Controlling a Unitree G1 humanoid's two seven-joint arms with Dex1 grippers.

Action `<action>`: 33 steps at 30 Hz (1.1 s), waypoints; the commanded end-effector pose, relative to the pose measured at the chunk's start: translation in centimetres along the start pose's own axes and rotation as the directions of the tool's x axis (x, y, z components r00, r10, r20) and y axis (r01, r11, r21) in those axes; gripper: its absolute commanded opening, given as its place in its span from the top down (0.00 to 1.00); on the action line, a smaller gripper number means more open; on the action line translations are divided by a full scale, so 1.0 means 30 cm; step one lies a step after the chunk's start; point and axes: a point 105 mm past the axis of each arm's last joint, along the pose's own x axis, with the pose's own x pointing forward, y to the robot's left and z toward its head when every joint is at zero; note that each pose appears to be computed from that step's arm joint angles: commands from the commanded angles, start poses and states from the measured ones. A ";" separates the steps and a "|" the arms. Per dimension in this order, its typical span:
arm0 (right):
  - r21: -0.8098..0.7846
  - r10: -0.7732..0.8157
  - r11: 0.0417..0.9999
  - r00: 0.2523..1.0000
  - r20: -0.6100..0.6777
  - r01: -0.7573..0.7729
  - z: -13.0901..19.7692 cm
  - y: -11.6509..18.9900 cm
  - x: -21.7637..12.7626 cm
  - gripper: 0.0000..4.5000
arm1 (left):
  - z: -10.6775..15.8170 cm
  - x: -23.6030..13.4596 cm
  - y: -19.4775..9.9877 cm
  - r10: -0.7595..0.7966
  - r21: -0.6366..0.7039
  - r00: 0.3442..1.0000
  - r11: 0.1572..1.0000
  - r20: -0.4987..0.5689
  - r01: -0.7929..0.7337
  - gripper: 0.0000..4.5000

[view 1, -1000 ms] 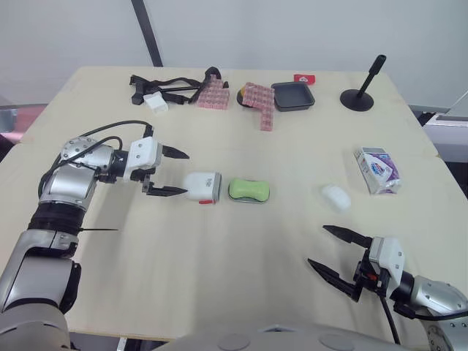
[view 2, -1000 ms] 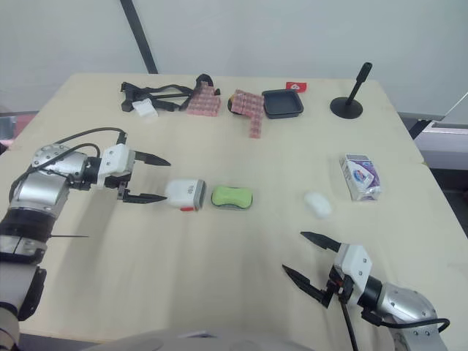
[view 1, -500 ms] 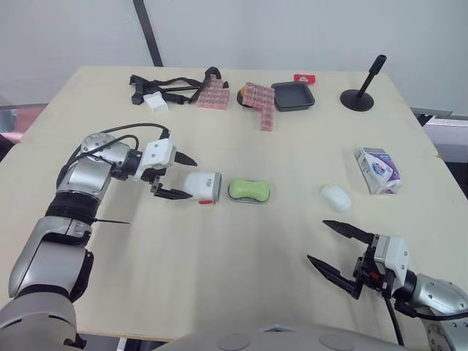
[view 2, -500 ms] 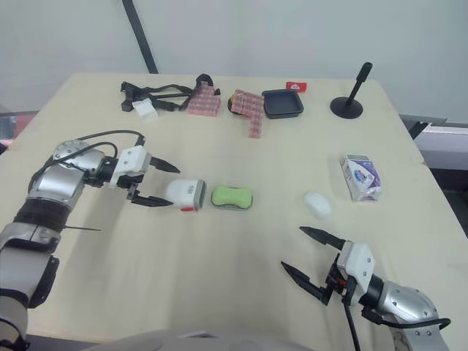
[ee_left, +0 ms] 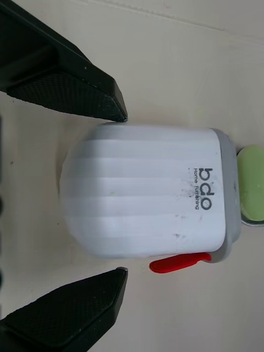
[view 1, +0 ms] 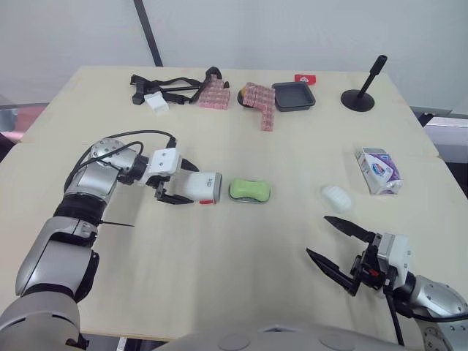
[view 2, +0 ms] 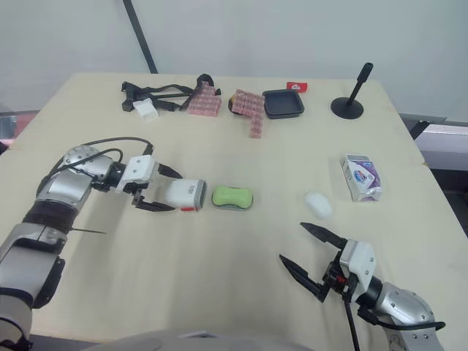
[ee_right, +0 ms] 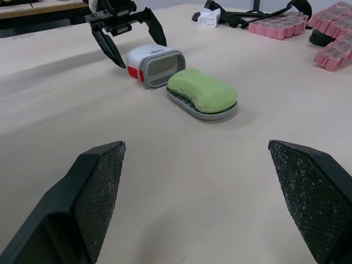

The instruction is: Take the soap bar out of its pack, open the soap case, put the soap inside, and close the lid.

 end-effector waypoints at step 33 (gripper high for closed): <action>-0.045 0.032 0.998 0.999 -0.014 -0.033 0.002 -0.006 0.002 0.00 | 0.003 0.030 0.034 0.040 0.034 0.998 0.999 0.037 -0.042 0.24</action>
